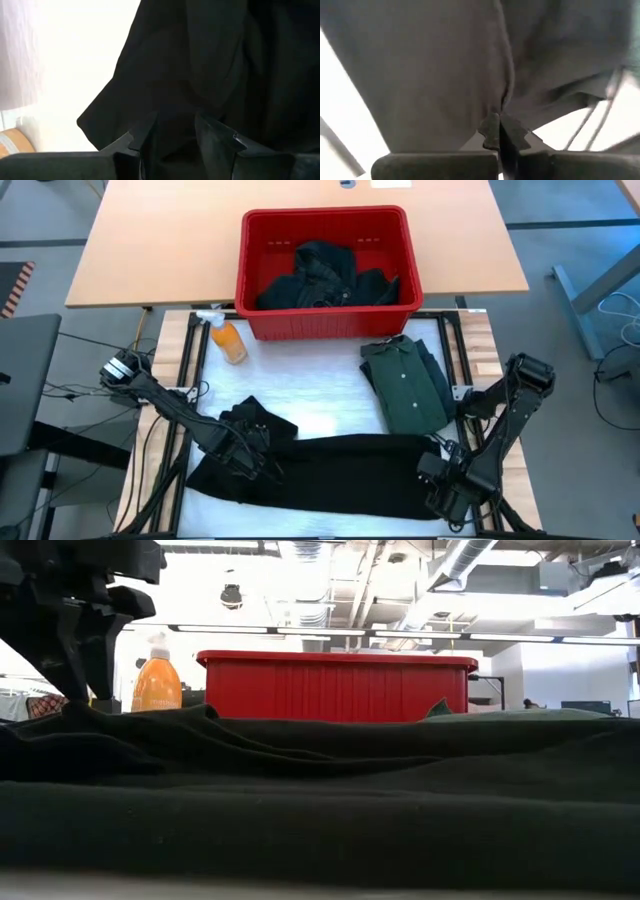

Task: Fold laundry
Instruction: Fold the black shirt

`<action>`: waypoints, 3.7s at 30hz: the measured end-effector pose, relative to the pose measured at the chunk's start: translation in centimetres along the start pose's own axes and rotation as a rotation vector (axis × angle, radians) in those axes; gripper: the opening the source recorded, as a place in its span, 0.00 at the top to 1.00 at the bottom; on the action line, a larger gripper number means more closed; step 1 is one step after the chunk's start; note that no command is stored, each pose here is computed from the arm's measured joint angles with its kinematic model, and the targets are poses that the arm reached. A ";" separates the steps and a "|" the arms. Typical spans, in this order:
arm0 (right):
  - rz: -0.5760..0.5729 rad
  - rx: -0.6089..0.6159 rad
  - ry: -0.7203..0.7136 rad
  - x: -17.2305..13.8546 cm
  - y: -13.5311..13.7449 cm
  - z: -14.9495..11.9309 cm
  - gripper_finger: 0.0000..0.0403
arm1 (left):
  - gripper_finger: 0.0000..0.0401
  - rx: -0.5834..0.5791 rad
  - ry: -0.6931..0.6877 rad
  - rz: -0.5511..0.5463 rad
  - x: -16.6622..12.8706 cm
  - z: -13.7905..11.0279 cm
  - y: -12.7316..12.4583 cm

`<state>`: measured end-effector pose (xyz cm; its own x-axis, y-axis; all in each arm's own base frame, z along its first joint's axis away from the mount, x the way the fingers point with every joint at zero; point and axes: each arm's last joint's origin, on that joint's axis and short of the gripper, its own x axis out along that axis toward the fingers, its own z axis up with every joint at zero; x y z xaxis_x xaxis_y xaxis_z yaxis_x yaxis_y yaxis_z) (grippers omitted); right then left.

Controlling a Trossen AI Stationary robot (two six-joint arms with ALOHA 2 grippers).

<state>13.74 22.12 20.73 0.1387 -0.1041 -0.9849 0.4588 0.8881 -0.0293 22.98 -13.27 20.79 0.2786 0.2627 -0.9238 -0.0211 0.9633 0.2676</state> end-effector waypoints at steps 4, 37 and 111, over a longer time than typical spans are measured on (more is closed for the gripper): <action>0.177 -0.018 0.029 -0.5 1.7 -0.6 0.96 | 0.70 0.000 0.000 0.000 0.0 0.0 0.0; 0.260 -0.020 0.217 -1.6 0.7 1.5 0.66 | 0.70 0.002 -0.018 -0.018 0.0 0.2 -0.1; -0.414 -0.583 -0.085 -0.5 -0.5 17.8 0.96 | 0.70 -0.020 -0.061 -0.044 -0.4 0.2 -1.0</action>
<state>29.05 13.77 24.30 0.1333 -0.4974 -0.8572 -0.0513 0.8603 -0.5072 23.05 -14.38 20.89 0.3377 0.2166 -0.9160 -0.0263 0.9750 0.2208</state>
